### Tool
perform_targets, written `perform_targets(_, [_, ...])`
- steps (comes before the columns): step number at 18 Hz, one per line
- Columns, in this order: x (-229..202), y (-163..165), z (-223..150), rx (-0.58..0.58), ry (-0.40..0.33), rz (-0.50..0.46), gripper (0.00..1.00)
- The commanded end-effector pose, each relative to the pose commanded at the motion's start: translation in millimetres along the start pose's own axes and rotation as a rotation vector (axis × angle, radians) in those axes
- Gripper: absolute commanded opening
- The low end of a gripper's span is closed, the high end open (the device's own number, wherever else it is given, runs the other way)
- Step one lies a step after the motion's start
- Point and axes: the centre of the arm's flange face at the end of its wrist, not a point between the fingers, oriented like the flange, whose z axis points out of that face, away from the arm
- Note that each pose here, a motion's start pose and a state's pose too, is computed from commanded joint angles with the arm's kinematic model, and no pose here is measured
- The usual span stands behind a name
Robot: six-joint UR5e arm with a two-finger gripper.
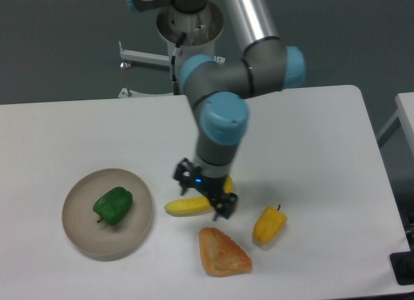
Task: Pick up the green pepper from the plate
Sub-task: 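Move the gripper over the banana toward the green pepper on the plate, then lower the open gripper around the green bell pepper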
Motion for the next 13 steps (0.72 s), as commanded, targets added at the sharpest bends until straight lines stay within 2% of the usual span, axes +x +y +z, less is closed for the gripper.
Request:
perform_targets(3, [26.0, -4.4, 14.8, -0.009, 0.014, -0.064, 1.00])
perform_targets(7, [51.3, -1.2, 29.1, 0.061, -0.027, -0.157, 1.00])
perform_targets(10, [60.3, 1.7, 37.7, 0.075, -0.018, -0.169, 1.00])
perform_targets(13, [77.5, -7.1, 41.9, 0.072, -0.011, -0.143, 1.00])
